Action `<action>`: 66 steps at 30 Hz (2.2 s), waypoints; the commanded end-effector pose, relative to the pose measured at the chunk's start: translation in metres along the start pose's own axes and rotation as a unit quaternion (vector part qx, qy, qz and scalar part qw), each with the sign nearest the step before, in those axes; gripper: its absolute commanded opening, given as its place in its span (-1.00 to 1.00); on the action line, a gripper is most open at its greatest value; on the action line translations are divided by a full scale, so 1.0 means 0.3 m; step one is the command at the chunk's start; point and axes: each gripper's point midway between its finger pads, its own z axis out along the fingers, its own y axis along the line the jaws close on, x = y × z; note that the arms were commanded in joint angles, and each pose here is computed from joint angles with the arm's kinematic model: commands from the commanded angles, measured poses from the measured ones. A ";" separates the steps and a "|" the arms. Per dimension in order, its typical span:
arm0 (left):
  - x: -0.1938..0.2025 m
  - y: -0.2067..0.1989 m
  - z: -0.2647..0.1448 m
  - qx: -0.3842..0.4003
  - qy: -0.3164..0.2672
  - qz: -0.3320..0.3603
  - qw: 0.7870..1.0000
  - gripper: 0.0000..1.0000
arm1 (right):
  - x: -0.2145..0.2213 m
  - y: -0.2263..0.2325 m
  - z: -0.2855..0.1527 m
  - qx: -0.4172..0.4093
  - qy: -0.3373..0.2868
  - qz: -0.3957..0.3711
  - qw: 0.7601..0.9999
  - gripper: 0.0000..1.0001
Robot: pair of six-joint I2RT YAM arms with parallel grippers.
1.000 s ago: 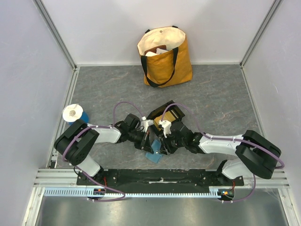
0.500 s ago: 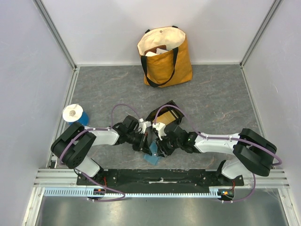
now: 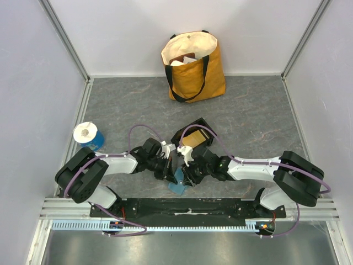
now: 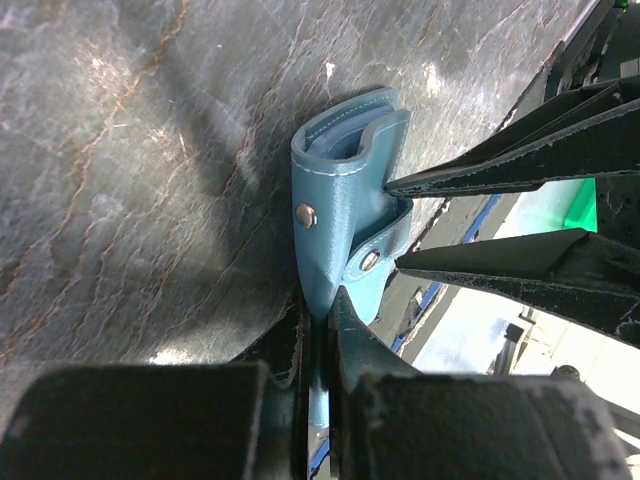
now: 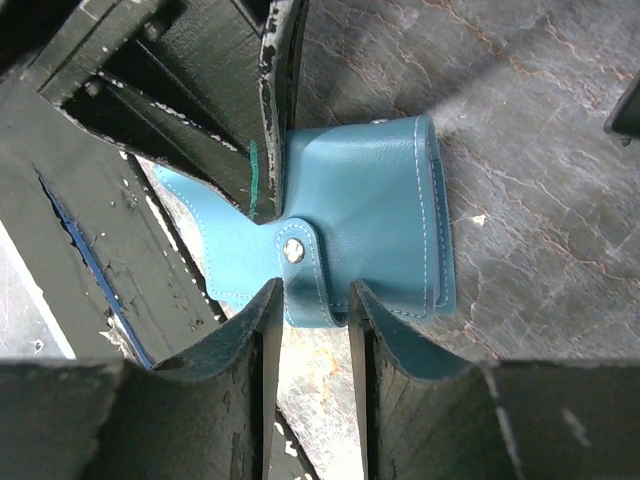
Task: Put the credit cards into the card holder
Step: Open the card holder at the center of the board.
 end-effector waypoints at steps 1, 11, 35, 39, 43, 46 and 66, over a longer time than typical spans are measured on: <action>-0.192 -0.008 0.007 -0.023 -0.117 0.041 0.992 -0.96 | -0.009 0.271 -0.018 -0.173 0.006 -0.017 0.985 -0.24; -0.218 -0.023 -0.008 -0.025 -0.137 0.044 0.989 -0.97 | 0.044 0.266 0.021 -0.160 0.051 -0.013 0.986 -0.28; -0.106 -0.036 -0.011 0.013 -0.087 0.060 0.994 -0.96 | -0.194 -0.055 -0.062 0.109 -0.132 0.123 0.977 -0.12; -0.107 -0.045 -0.017 0.017 -0.090 0.060 0.994 -0.96 | -0.215 -0.070 -0.055 0.140 -0.135 0.109 0.975 0.05; -0.104 -0.049 -0.022 0.020 -0.091 0.059 0.994 -0.96 | -0.250 -0.066 -0.065 0.168 -0.148 0.088 0.971 0.32; -0.104 -0.049 -0.023 0.018 -0.093 0.056 0.994 -0.96 | -0.242 -0.074 -0.056 0.207 -0.129 0.065 0.968 0.40; -0.102 -0.039 -0.030 0.011 -0.105 0.043 0.993 -0.96 | -0.012 -0.185 -0.104 0.341 -0.051 0.066 0.936 -0.19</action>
